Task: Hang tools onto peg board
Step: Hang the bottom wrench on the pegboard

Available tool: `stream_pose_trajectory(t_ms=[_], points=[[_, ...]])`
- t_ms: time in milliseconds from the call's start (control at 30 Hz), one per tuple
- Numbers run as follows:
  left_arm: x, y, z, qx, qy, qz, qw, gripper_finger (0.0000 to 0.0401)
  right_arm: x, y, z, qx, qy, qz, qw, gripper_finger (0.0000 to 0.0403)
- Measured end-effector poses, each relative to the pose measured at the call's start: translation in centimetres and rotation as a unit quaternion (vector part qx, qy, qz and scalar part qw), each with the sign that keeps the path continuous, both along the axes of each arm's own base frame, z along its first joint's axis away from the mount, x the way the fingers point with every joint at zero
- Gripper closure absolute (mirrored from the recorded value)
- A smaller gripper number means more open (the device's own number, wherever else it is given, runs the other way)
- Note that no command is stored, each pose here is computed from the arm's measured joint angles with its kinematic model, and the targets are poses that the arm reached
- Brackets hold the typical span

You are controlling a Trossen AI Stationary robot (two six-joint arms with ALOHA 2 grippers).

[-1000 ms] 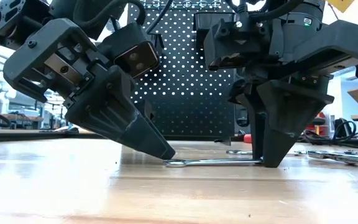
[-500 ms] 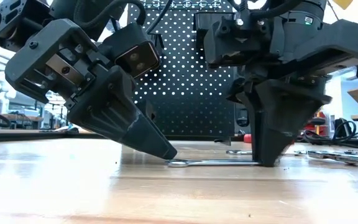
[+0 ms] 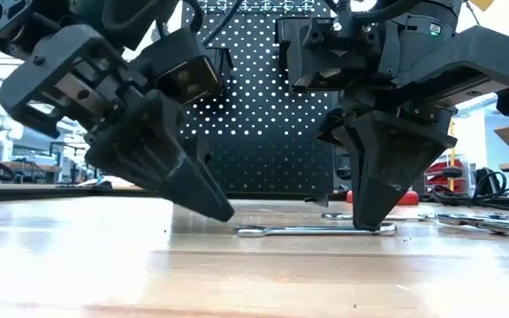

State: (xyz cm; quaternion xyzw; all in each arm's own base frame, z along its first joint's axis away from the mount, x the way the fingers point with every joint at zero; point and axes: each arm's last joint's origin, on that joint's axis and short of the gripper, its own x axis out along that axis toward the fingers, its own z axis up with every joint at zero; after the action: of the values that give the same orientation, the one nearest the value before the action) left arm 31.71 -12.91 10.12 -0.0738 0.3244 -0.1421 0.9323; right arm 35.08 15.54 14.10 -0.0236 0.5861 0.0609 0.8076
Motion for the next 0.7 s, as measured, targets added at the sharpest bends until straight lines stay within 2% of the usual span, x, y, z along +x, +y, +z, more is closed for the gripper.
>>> stream_pose_trajectory(t_ms=[167,333,500,700], points=[[0.0,0.0,0.0,0.002,0.003,0.002,1.0,0.0249,0.4,0.3,0.4,0.014,-0.031,0.01,0.999,0.0399],[0.1,0.0,0.2,-0.002,-0.008,0.005,1.0,0.0248,0.5,0.2,0.4,0.004,-0.036,0.006,0.999,0.0365],[0.1,-0.2,0.2,-0.013,-0.007,0.006,1.0,0.0229,0.7,-0.3,0.5,-0.004,-0.042,-0.018,0.999,0.0332],[0.1,-0.3,0.1,-0.024,-0.006,0.013,1.0,0.0214,1.0,-0.7,0.6,-0.013,-0.052,-0.032,0.998,0.0317]])
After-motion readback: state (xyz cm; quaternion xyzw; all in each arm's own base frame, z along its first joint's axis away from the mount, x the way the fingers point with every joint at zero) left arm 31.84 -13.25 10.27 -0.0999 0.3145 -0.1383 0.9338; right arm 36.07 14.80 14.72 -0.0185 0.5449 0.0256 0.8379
